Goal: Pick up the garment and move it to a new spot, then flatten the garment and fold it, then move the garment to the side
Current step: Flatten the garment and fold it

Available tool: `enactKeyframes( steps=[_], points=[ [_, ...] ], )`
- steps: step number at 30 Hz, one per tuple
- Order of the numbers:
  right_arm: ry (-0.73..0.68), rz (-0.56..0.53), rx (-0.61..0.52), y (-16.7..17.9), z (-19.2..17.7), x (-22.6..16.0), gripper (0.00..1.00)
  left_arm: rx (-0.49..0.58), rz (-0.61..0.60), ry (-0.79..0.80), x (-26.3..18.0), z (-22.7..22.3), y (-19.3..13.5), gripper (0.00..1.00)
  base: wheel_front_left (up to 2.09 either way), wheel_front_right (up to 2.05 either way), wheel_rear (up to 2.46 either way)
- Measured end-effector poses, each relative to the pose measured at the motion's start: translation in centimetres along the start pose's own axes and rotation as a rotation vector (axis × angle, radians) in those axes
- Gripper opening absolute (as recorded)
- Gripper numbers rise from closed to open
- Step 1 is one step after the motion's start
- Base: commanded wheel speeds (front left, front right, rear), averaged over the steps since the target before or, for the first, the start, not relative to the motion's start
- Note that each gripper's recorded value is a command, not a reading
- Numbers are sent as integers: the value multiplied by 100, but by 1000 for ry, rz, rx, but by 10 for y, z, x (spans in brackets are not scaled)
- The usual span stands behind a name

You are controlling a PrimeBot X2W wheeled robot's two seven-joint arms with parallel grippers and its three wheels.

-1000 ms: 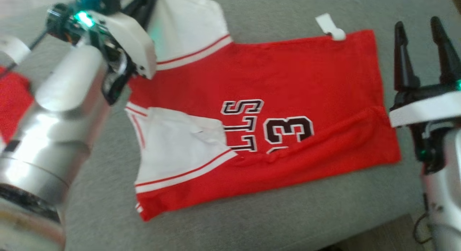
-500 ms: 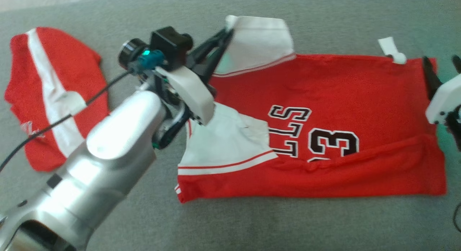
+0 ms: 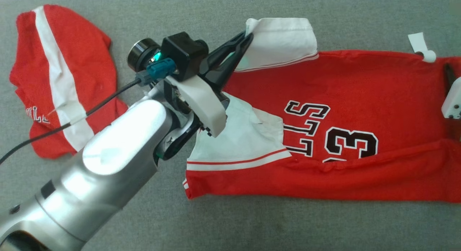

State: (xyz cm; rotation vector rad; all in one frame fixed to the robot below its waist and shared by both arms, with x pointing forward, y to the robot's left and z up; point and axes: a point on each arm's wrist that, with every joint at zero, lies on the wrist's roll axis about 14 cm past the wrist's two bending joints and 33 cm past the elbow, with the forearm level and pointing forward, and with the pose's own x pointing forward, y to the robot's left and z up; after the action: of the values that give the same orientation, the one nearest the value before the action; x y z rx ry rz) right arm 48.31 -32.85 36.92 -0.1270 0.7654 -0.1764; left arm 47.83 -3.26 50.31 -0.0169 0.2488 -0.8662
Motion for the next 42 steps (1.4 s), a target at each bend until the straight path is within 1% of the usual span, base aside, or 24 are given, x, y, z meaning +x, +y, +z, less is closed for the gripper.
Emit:
enactKeyframes(
  steps=[2, 6, 7, 8, 11, 16, 17, 18, 21, 22, 26, 32, 37, 40, 42],
  points=[
    [24, -1, -2, 1, -6, 3, 100, -3, -6, -1, 1, 0, -2, 0, 0, 0, 0],
    [41, -3, -18, 3, -3, 6, 99, -5, -11, -4, 1, 2, -4, 0, 0, 0, 0],
    [51, 1, -18, 5, -3, 7, 44, -5, -8, -4, 2, 3, -4, 0, 0, 0, 0],
    [53, 3, -22, 6, -3, 7, 0, -4, -8, -4, 1, 3, -4, 0, 0, 0, 0],
    [43, 14, -21, 11, 0, 6, 0, 2, 4, -6, 1, 5, -1, 0, 0, 0, 0],
    [-32, 20, 23, 10, 11, -1, 0, 9, 42, -19, -1, 11, 7, 0, 0, 0, 0],
    [-54, 22, 32, 9, 16, -3, 0, 7, 55, -25, -2, 13, 10, 0, 0, 0, 0],
    [-107, 26, 48, 8, 29, -7, 0, 8, 84, -39, -3, 17, 18, 0, 0, 0, 0],
    [-196, 37, 82, 8, 54, -13, 0, 5, 121, -54, -4, 19, 29, 0, 0, 0, 0],
    [-196, 37, 82, 8, 54, -13, 0, 5, 121, -54, -4, 19, 29, 0, 0, 0, 0],
    [-298, 53, 109, 9, 85, -18, 0, 0, 159, -56, -1, 16, 44, 0, 0, 0, 0],
    [-403, 81, 151, 16, 116, -15, 0, 7, 234, -85, 14, 23, 77, 0, 0, 0, 0],
    [-487, 92, 203, 16, 142, -14, 0, 57, 302, -167, 26, 45, 103, 0, 0, 0, 0],
    [-516, 100, 199, 19, 151, -15, 0, 77, 333, -199, 30, 50, 112, 0, 0, 0, 0],
    [-522, 108, 216, 20, 152, -15, 0, 81, 342, -212, 32, 50, 114, 0, 0, 0, 0]
  ],
)
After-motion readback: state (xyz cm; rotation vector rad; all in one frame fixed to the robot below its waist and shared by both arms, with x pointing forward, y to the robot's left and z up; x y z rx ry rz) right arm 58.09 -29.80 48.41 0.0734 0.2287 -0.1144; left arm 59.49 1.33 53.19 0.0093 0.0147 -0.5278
